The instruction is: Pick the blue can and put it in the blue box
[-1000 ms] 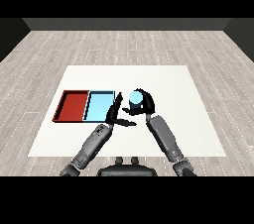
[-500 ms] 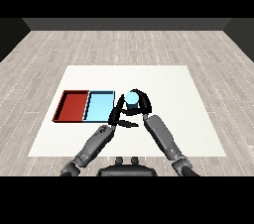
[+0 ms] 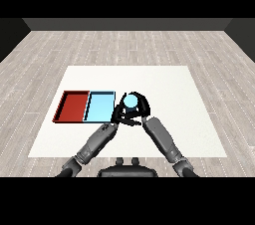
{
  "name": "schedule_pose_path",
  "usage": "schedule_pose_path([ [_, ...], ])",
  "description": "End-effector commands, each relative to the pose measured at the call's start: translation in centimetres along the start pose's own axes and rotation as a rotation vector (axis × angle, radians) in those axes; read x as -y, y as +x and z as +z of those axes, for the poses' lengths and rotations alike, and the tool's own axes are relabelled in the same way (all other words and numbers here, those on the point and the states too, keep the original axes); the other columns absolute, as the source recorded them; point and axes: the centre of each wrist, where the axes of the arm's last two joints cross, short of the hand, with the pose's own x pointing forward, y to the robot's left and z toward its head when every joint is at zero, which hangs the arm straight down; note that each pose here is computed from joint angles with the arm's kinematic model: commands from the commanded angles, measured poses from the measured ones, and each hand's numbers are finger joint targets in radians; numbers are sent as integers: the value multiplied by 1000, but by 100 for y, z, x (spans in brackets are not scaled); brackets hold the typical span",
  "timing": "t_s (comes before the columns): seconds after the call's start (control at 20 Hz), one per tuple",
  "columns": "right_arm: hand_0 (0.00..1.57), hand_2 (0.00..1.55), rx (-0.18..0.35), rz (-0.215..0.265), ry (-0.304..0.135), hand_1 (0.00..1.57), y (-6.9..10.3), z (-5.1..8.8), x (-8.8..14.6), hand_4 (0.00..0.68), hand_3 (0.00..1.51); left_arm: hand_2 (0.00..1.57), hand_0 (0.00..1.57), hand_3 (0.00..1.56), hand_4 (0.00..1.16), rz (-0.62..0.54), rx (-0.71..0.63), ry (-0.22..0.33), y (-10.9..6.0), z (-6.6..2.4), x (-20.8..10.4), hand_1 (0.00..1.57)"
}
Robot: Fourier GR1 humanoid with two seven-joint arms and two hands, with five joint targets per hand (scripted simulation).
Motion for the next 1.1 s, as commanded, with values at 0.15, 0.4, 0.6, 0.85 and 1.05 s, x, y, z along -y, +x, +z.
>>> schedule_pose_path([
  [0.15, 1421, 1457, -7, 2, 27, 1421, -24, -62, -13, 541, 1370, 0, 0, 0, 0, -17, -8, 18, 28, 0, 156, 0],
  [0.4, 1455, 1462, -12, -6, 17, 1455, 55, -3, -210, 525, 1366, 0, 0, 0, 0, -10, 7, -8, -70, -79, 125, 0],
  [0.6, 1439, 1448, 6, 11, 38, 1439, 44, 108, -257, 521, 1355, 0, 0, 0, 0, -28, 23, -10, 39, -158, 50, 0],
  [0.85, 1443, 1447, -9, 4, 56, 1443, 107, -13, -410, 483, 1360, 0, 0, 0, 0, -58, 11, -37, -112, -107, 156, 0],
  [1.05, 1453, 1455, 14, 14, 43, 1453, 60, -7, -382, 498, 1365, 0, 0, 0, 605, -47, -30, 66, 55, -130, 199, 0],
])
